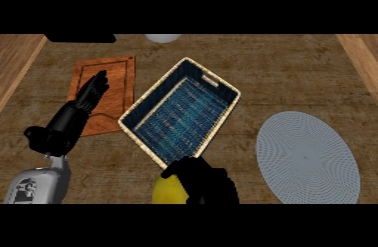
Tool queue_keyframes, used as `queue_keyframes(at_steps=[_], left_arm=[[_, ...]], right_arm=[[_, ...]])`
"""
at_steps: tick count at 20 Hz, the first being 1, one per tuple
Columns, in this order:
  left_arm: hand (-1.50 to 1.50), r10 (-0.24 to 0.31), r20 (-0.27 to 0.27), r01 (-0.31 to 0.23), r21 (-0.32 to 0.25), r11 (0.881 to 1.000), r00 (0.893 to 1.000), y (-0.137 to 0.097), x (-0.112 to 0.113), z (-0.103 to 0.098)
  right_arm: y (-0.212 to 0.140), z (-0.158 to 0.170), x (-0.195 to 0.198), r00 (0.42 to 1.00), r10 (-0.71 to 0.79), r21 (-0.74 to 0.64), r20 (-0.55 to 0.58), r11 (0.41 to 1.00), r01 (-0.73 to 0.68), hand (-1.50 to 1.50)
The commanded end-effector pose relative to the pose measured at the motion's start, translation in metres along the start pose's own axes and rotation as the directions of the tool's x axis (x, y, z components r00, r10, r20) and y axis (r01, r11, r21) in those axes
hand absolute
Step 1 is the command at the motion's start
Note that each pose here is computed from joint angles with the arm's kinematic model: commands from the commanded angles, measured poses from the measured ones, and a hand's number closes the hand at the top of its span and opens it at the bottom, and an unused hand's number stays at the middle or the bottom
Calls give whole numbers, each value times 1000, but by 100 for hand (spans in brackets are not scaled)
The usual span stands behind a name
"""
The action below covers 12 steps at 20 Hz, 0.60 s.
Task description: Pick the lemon from the placemat and place it in the basket
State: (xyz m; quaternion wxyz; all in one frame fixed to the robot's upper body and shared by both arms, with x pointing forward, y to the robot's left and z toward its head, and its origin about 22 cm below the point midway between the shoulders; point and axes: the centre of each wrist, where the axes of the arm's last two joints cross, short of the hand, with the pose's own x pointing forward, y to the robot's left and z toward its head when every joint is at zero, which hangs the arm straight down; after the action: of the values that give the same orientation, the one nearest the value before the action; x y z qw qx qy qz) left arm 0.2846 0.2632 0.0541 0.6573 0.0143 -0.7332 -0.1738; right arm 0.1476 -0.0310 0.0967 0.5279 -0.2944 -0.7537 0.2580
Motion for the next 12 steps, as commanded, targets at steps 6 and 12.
queue_keyframes(at_steps=[6, 12], left_arm=[[0, -2, 11, 2, -11, 1000, 1000, 3, -3, 4], [0, -5, 31, 6, -24, 1000, 1000, -6, 9, -4]], right_arm=[[-20, -31, 39, 987, -63, -167, -148, 985, 38, 150], [-39, -72, 54, 978, -69, -298, -199, 955, 7, 150]])
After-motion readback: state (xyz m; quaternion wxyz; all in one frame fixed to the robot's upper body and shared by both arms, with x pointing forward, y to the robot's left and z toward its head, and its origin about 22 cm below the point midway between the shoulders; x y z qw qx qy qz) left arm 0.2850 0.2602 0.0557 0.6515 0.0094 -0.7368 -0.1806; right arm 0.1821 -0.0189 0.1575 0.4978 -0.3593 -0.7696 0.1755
